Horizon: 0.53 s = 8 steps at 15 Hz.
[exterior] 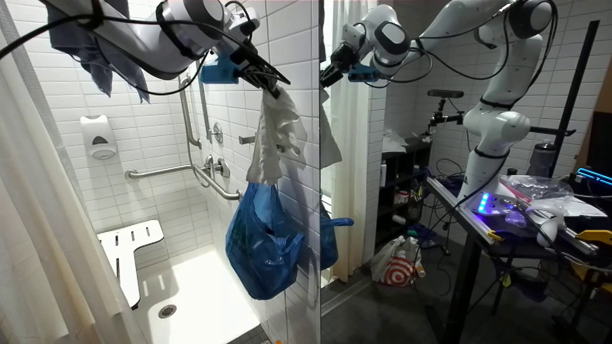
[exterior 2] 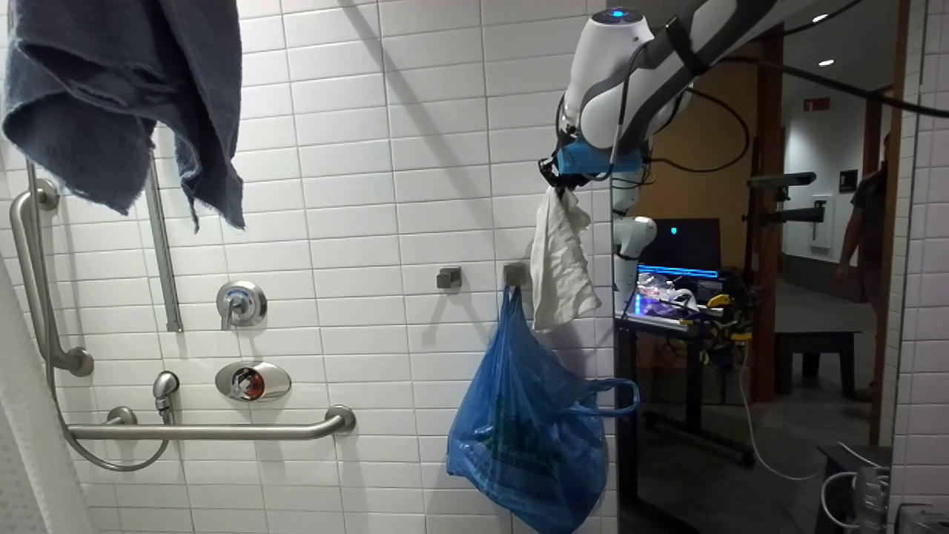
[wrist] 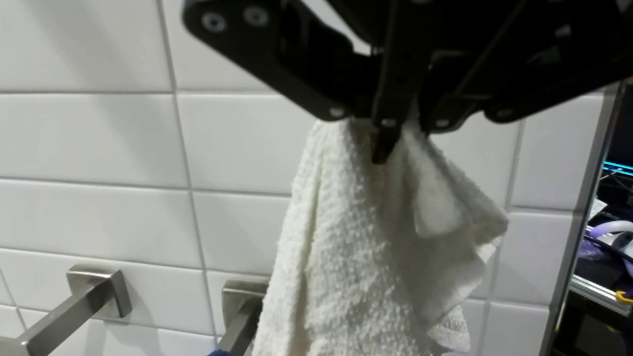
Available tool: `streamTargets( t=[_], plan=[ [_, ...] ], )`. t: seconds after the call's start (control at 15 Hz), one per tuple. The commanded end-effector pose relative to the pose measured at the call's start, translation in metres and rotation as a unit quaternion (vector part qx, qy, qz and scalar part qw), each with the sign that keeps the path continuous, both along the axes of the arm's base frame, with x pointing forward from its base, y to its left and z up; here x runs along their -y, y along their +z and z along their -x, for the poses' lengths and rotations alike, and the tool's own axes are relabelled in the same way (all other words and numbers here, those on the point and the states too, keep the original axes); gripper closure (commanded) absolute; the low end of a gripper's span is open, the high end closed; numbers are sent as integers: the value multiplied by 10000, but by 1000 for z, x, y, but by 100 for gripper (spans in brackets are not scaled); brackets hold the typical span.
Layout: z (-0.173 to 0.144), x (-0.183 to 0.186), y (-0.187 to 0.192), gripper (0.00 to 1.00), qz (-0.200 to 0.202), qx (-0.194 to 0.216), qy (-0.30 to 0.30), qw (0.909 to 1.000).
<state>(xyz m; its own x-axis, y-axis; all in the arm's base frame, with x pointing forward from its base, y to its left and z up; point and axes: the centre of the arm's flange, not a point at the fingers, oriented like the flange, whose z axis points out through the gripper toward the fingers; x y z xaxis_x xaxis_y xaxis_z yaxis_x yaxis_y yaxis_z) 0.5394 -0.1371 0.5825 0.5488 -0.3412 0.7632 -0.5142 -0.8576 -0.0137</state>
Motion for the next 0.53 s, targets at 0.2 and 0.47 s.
streamTargets(
  t=[0.2,0.47],
  plan=[
    [-1,0,-1,99,-7,-5,-6,10000],
    [-1,-6,-4,99,-8,-31,40,10000]
  ],
)
